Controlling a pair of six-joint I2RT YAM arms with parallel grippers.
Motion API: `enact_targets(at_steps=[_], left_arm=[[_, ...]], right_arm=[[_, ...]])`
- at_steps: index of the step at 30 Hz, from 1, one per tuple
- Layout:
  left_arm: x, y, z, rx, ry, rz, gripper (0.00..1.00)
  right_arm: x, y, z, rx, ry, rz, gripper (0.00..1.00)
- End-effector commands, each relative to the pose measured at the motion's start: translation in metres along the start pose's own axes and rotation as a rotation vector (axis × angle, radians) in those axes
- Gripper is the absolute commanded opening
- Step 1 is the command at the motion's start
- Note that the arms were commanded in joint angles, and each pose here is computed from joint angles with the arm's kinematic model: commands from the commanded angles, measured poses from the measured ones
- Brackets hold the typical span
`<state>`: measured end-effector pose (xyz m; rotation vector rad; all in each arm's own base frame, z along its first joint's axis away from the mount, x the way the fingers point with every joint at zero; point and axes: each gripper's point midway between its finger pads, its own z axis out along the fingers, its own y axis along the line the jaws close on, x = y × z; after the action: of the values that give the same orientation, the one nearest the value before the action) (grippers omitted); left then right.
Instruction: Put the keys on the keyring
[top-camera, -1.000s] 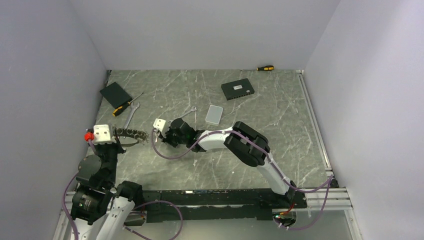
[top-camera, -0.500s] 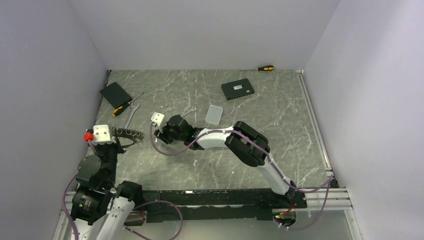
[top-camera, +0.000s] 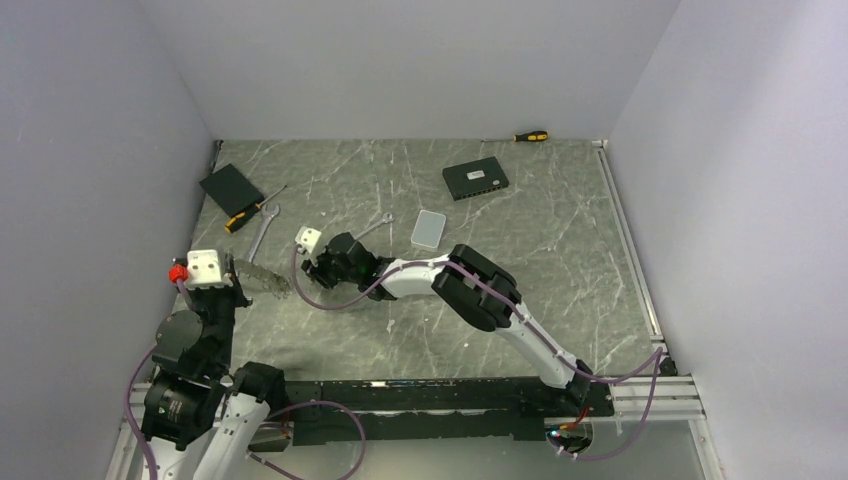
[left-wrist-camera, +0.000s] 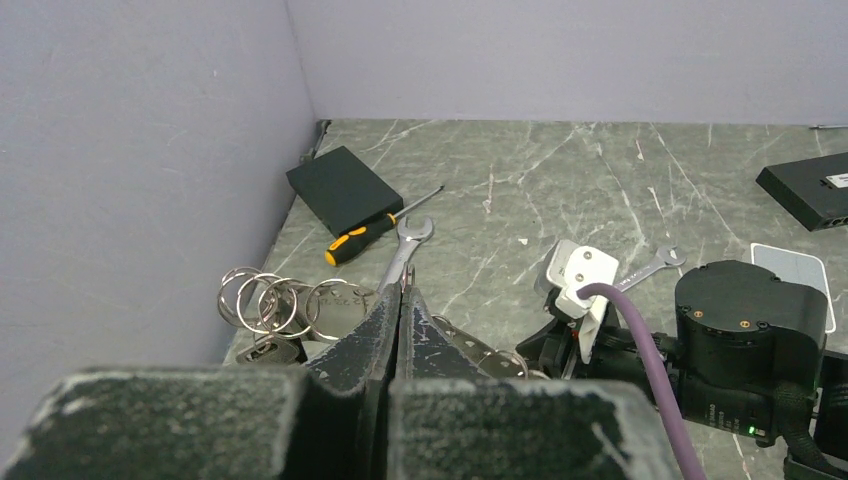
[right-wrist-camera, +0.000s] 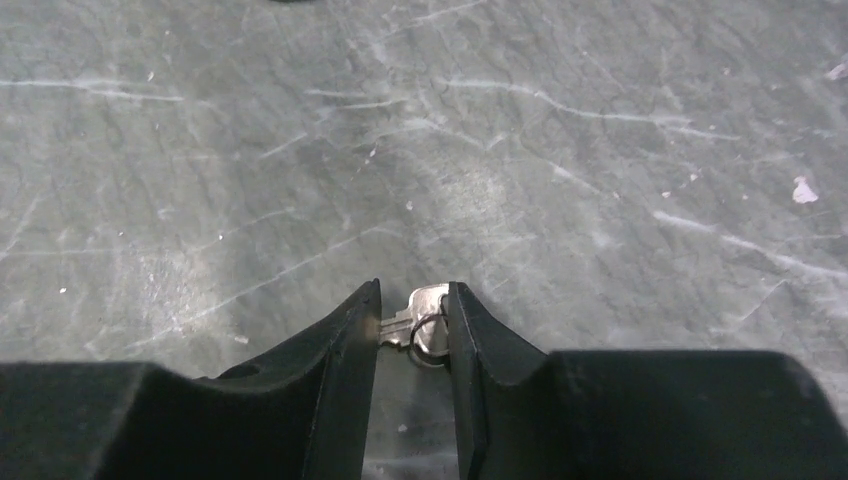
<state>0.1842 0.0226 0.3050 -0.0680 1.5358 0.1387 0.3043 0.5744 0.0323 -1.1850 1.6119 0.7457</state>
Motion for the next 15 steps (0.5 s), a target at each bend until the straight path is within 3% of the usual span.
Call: enact_targets(at_steps=[1,8,15], left_arm=[[-0.018,-0.001,0.001,0.007,-0.066,-0.027,0.00],[-0.018,-0.002,0.002,0.010,-0.068,-0.024,0.00],[-0.017,-0.005,0.004,0.023,-0.061,-0.019,0.00]], right_arm=[[-0.009,-0.006,0.006,0.032,-0.029,0.001,0.30],[0.003,0.001,-0.012,0.015,-0.009,0.036,0.01],[-0.002,0.019,-0.055,-0.047,-0.028,0.063,0.00]])
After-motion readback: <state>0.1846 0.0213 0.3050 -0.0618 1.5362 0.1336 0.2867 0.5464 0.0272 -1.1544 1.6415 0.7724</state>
